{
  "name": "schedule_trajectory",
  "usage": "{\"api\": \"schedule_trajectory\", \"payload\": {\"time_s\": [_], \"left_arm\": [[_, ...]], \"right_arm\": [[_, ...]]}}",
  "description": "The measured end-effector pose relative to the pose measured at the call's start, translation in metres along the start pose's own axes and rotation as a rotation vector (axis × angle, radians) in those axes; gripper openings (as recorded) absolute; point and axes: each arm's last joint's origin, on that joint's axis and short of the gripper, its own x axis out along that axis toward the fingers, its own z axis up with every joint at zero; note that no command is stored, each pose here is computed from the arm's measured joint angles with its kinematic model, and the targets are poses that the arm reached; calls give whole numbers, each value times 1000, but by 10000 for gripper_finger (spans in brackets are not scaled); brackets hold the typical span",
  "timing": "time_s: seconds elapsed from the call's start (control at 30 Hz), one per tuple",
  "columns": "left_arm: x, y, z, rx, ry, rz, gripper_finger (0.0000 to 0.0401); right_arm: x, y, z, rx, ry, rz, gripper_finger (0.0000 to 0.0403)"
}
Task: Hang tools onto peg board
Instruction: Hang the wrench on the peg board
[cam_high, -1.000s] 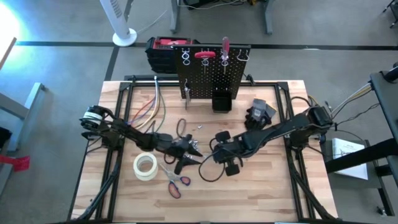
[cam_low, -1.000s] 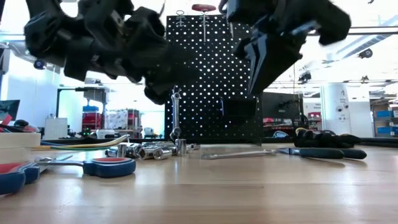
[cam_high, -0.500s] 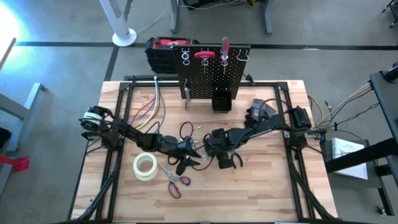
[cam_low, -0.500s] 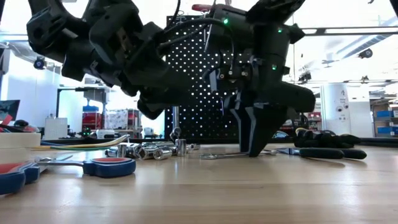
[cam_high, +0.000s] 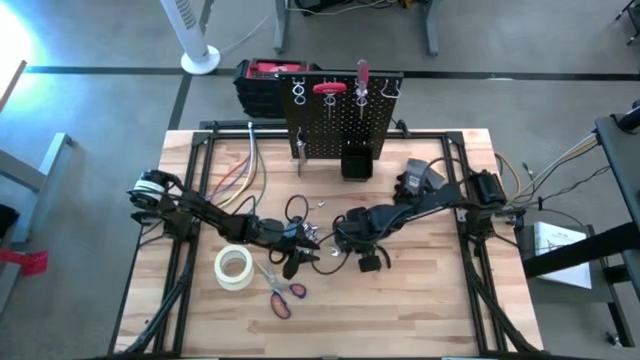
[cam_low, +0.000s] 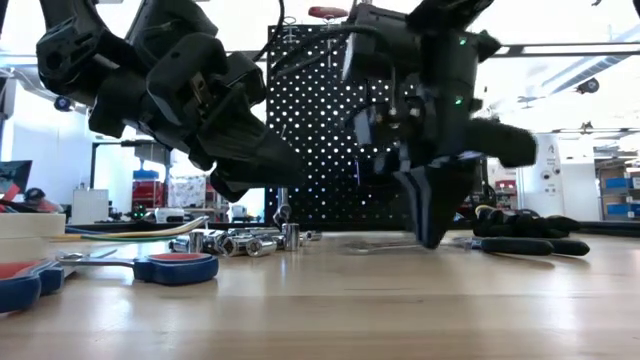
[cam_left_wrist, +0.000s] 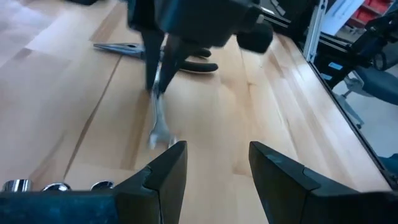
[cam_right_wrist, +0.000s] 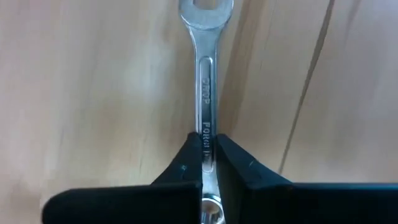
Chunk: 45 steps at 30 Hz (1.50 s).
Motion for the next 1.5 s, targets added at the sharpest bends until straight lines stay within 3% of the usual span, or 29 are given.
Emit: {"api": "schedule_trajectory", "payload": {"time_s": [0.17, 0.47, 0.77, 0.9, 1.17, 1.27, 1.37, 1.5], "left_arm": [[2, -2, 5, 27, -21, -7, 164], [14, -11, 36, 125, -99, -27, 164], [26, -16, 46, 150, 110, 44, 164], [25, -14, 43, 122, 88, 95, 164], [20, -7, 27, 39, 104, 150, 164], [19, -6, 25, 22, 105, 156, 164], [18, -4, 22, 6, 114, 162, 164], [16, -2, 20, -26, 103, 203, 164]], "right_arm": [[-28, 9, 5, -14, -104, -50, 2], [-43, 25, 12, -75, -183, -98, 2], [-40, 23, 9, 46, -174, -85, 2], [-27, 21, -2, 53, -144, -70, 36], [4, 12, -23, 147, -180, -65, 153], [10, 9, -31, 165, -169, -58, 172], [14, 7, -37, 199, -167, -11, 164], [19, 8, -41, 212, -158, 25, 108]]}}
